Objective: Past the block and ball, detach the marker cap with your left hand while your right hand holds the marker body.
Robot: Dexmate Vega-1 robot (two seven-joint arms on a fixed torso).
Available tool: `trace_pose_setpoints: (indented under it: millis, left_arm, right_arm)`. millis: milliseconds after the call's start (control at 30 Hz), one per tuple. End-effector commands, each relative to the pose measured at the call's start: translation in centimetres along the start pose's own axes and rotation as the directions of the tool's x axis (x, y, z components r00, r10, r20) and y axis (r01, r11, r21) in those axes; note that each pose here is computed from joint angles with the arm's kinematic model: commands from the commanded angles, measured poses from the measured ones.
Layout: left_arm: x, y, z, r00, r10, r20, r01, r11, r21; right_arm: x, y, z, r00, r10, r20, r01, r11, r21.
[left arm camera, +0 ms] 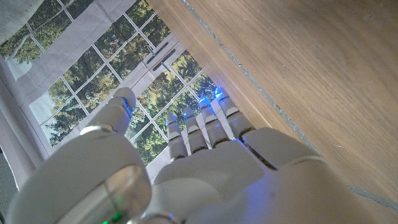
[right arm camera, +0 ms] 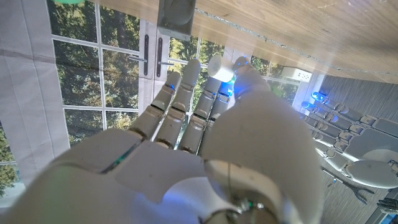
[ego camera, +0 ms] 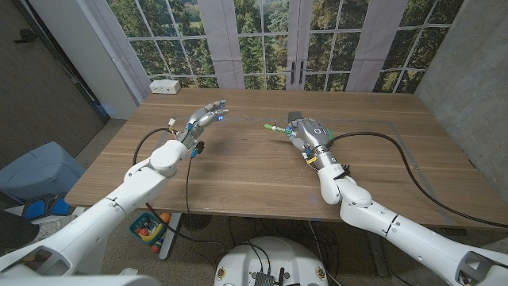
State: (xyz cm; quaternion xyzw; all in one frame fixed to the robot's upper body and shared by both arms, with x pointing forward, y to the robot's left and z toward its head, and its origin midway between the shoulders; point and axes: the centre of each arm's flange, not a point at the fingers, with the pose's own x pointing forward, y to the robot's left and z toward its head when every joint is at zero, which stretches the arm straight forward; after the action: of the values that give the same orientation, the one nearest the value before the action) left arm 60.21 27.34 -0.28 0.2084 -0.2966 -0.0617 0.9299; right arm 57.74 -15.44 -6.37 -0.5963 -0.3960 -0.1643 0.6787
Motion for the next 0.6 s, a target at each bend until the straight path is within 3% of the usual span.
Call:
trace_pose_setpoints:
  millis: [33, 600]
  left_arm:
    - [0.5, -0.4, 1.6, 0.998, -0.062, 0.023, 0.060, 0.995, 0.076]
    - [2.4, -0.9, 3.5, 0.979, -0.195, 0.054, 0.186, 0.973, 0.135]
  right_arm:
    - [0.0, -0.5, 0.1, 0.999, -0.039, 0.021, 0.039, 0.999, 0.001]
    - [0.5, -1.0, 0.3, 0.996, -0.071, 0.061, 0.070, 0.997, 0.018]
